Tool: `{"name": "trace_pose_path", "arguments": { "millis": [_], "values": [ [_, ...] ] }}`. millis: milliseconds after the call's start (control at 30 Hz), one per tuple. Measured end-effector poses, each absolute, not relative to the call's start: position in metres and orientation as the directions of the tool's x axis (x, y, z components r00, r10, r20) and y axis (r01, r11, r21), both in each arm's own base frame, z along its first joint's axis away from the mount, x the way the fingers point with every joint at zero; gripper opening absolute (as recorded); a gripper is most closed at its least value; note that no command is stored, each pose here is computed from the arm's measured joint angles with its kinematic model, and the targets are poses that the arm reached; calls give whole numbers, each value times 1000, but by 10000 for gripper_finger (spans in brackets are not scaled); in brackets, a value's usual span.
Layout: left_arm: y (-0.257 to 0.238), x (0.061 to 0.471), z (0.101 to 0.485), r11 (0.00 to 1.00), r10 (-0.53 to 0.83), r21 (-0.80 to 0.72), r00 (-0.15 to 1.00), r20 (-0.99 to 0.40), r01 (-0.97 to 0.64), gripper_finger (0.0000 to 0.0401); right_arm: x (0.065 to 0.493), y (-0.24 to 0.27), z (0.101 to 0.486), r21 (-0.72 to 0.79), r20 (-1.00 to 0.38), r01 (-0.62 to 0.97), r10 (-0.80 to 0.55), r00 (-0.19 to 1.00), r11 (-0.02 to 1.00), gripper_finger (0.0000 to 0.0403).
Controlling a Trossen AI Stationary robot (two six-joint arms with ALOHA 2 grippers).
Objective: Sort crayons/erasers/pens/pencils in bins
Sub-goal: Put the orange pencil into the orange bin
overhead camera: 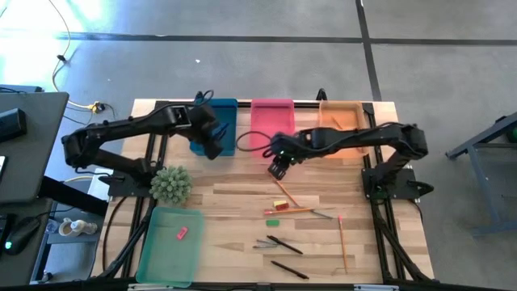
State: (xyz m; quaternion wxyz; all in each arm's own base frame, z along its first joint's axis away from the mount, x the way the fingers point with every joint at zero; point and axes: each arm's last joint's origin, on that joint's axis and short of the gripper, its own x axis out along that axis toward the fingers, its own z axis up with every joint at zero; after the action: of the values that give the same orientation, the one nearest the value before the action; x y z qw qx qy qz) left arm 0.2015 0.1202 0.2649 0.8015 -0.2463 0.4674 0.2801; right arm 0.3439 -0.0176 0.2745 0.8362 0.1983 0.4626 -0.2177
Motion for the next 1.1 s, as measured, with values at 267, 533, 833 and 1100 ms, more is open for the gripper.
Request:
{"name": "trace_pose_path", "arguments": {
  "millis": [267, 533, 833, 1100],
  "values": [
    [111, 190, 272, 727, 227, -134, 419, -879, -674, 117, 364, 3, 250, 132, -927, 636, -132, 351, 761, 145],
    [103, 176, 289, 739, 266, -148, 486, -833, -658, 117, 369, 11, 222, 133, -970, 721, -60, 235, 680, 145],
    [99, 168, 297, 742, 288, -153, 517, -806, -652, 117, 376, 22, 193, 84, -988, 752, -42, 147, 653, 141],
    [99, 168, 297, 747, 288, -147, 516, -807, -648, 117, 382, 28, 167, 31, -996, 759, -46, 79, 651, 119]
  ]
}}
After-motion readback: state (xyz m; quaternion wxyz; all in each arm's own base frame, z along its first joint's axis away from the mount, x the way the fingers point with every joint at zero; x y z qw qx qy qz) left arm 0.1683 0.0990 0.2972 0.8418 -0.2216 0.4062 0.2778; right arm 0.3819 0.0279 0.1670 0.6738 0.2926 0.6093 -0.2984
